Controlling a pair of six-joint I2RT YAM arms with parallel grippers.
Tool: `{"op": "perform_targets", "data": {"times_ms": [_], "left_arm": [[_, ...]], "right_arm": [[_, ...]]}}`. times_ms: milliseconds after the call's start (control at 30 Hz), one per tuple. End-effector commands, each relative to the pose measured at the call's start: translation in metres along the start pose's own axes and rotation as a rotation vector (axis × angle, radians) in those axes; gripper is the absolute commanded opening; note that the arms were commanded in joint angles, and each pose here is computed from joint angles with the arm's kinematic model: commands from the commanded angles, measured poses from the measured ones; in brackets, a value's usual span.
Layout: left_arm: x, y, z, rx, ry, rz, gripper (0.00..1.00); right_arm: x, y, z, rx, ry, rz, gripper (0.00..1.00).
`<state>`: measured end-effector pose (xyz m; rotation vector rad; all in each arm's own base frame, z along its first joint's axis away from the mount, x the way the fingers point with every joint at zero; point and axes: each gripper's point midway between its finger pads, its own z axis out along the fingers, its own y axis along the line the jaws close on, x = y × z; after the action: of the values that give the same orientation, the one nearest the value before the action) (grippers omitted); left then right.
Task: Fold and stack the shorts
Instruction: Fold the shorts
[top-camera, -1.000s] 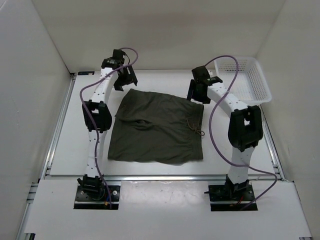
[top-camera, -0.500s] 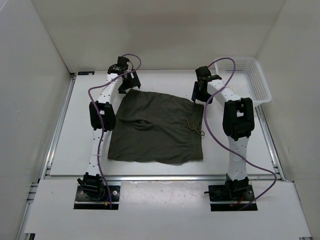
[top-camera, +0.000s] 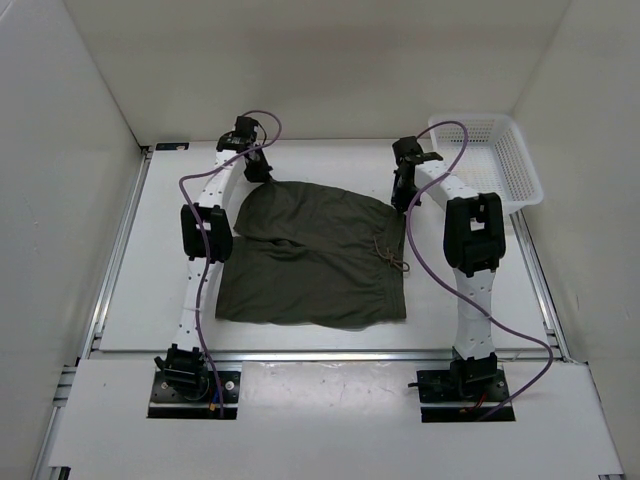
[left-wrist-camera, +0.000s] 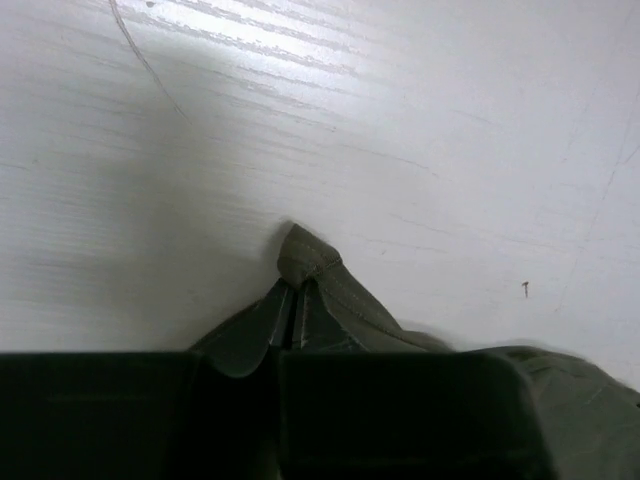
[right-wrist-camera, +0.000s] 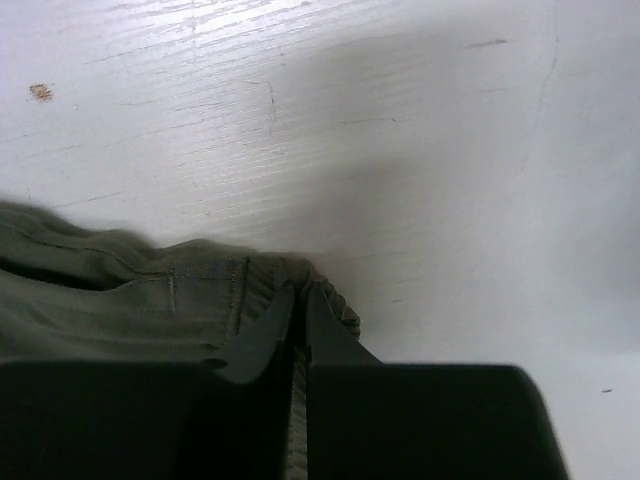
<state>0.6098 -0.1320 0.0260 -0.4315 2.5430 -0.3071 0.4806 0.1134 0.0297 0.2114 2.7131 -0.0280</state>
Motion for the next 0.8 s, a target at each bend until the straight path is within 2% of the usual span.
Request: {"op": "perform_targets", "data": {"times_ms": [0,200,433,767], "left_arm": [[-0.012,-0.011,-0.014,0.054,-0.020,-0.018,0.10],[-0.052,-0.011,-0.056,0.070,-0.121,-0.049,0.10],[-0.112,-0.021,-0.144,0.155,-0.292,-0.066,0.10],[-0.117,-0.031,-0.199,0.242,-0.310,-0.038,0.10]], "right_arm": [[-0.017,0.006,-0.010,-0.034,-0.044,-0.001,0.00],[-0.035,0.001,-0.041,-0.027,-0.125,0.012,0.00],[-0.063,0.000,-0.091,-0.054,-0.247,0.025,0.00],[-0.070,-0.001,-0.133,-0.099,-0.318,0.026,0.00]]}}
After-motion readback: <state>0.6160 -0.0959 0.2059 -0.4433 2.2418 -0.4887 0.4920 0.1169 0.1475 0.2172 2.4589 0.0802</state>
